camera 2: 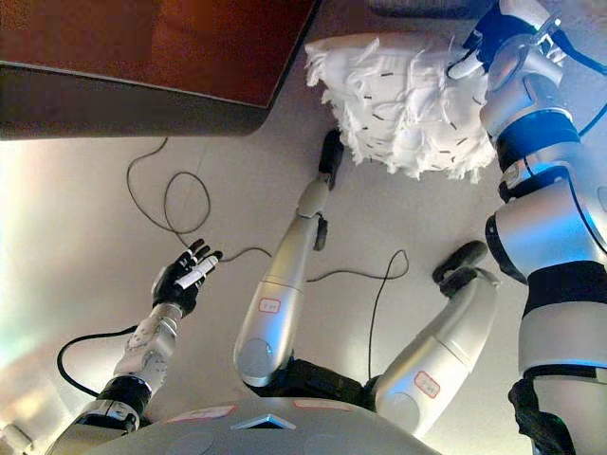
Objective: Pick up the pillow and put it on the sofa.
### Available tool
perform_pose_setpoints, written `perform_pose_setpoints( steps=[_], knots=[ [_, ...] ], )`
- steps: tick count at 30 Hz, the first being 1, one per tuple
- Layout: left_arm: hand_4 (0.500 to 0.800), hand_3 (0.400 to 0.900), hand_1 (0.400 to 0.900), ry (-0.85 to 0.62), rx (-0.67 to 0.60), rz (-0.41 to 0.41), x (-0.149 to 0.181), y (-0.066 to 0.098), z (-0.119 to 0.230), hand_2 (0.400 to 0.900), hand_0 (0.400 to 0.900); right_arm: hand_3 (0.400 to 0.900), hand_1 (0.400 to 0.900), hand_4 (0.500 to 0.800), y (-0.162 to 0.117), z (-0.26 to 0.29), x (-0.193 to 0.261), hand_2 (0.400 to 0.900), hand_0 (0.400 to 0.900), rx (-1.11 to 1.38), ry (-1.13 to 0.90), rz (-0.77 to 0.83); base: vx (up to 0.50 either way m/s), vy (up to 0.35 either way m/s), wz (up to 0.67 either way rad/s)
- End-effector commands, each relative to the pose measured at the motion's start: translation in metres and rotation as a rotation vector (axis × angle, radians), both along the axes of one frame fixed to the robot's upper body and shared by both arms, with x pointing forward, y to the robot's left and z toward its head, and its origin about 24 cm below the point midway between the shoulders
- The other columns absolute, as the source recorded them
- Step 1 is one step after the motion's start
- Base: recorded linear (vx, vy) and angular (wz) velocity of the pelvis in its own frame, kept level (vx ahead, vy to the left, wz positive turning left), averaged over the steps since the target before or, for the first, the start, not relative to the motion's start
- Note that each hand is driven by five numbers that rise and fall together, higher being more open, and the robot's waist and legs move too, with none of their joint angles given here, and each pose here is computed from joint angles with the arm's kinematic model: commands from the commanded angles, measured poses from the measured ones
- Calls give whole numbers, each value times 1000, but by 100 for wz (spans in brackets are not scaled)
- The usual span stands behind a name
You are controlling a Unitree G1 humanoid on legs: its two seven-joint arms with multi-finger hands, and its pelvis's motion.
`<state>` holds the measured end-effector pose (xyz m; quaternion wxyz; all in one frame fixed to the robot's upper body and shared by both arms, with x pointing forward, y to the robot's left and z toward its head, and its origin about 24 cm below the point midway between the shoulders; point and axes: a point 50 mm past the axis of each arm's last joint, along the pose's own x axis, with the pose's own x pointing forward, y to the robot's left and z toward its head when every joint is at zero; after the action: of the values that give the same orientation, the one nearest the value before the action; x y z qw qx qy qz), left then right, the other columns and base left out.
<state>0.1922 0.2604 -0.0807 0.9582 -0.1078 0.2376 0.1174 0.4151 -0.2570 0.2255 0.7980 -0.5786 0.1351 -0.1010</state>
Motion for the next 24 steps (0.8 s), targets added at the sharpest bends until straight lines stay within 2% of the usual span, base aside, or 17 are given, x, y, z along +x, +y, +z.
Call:
perform_pose_setpoints(
  steps=[1,6,12,24],
  knots=[
    [800,900,900,57,146,75,-27,44,5,900,900,400,400,500,32,34,4,400,400,8,-155,215,69,-86,-22],
    [800,900,900,69,179,101,-17,50,11,900,900,400,400,500,44,18,-1,400,400,37,-103,317,46,-53,-23],
    [800,900,900,159,215,125,-21,51,5,900,900,400,400,500,47,-19,-14,400,400,84,7,412,155,-23,-17],
    [800,900,900,360,278,139,-65,59,-20,900,900,400,400,500,45,-58,-45,400,400,171,98,530,156,-43,-6]
  ],
)
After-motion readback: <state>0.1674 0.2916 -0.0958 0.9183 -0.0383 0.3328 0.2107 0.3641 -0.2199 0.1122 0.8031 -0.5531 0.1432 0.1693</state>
